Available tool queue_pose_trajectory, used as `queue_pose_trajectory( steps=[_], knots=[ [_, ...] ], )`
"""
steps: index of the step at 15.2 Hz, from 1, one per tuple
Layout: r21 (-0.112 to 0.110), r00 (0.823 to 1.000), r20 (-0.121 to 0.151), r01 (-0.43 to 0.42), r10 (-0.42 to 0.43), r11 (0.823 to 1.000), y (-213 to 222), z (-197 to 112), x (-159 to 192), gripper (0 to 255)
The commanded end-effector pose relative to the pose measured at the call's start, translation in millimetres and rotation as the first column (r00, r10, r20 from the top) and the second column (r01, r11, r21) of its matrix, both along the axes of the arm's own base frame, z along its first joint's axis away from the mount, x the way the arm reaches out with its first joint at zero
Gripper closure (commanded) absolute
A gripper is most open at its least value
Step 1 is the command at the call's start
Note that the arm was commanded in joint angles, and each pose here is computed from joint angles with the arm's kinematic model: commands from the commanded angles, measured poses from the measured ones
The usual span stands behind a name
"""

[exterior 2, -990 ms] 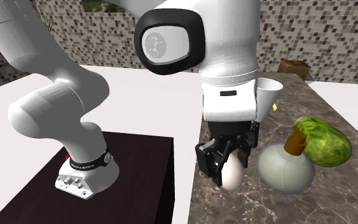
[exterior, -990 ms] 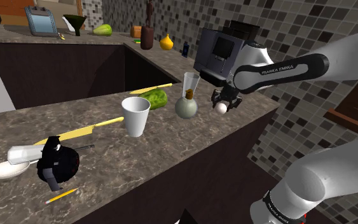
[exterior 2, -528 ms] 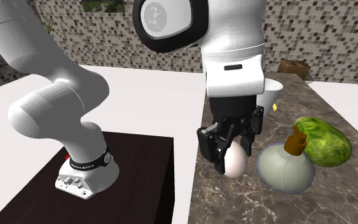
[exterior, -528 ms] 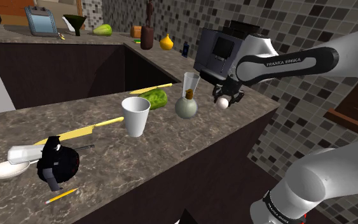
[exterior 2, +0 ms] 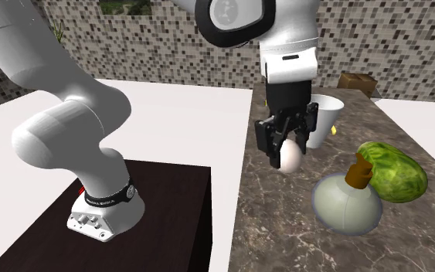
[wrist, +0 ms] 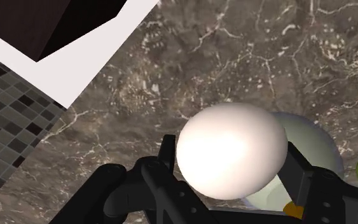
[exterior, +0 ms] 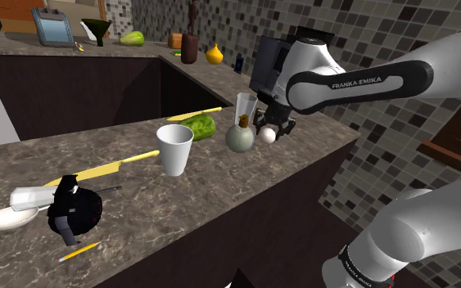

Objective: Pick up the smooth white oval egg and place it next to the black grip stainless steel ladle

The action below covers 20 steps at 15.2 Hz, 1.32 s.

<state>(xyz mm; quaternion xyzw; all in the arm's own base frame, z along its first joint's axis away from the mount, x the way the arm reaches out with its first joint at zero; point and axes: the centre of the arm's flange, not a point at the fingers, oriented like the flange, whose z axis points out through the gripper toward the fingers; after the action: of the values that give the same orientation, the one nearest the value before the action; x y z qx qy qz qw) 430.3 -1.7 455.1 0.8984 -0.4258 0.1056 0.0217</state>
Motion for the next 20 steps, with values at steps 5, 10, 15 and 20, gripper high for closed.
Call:
queue_pose_trajectory(
  steps=[5, 10, 15, 20],
  knots=[
    [0.0, 1.0, 0.001, 0.002, -0.002, 1.0, 78.3, 0.4, 12.7, 255],
    [0.0, 1.0, 0.001, 0.002, -0.002, 1.0, 143.0, 0.6, 25.9, 255],
    [0.0, 1.0, 0.001, 0.002, -0.002, 1.0, 207.6, 0.9, 39.1, 255],
    [0.0, 1.0, 0.001, 0.002, -0.002, 1.0, 272.3, 1.1, 52.2, 255]
  ],
)
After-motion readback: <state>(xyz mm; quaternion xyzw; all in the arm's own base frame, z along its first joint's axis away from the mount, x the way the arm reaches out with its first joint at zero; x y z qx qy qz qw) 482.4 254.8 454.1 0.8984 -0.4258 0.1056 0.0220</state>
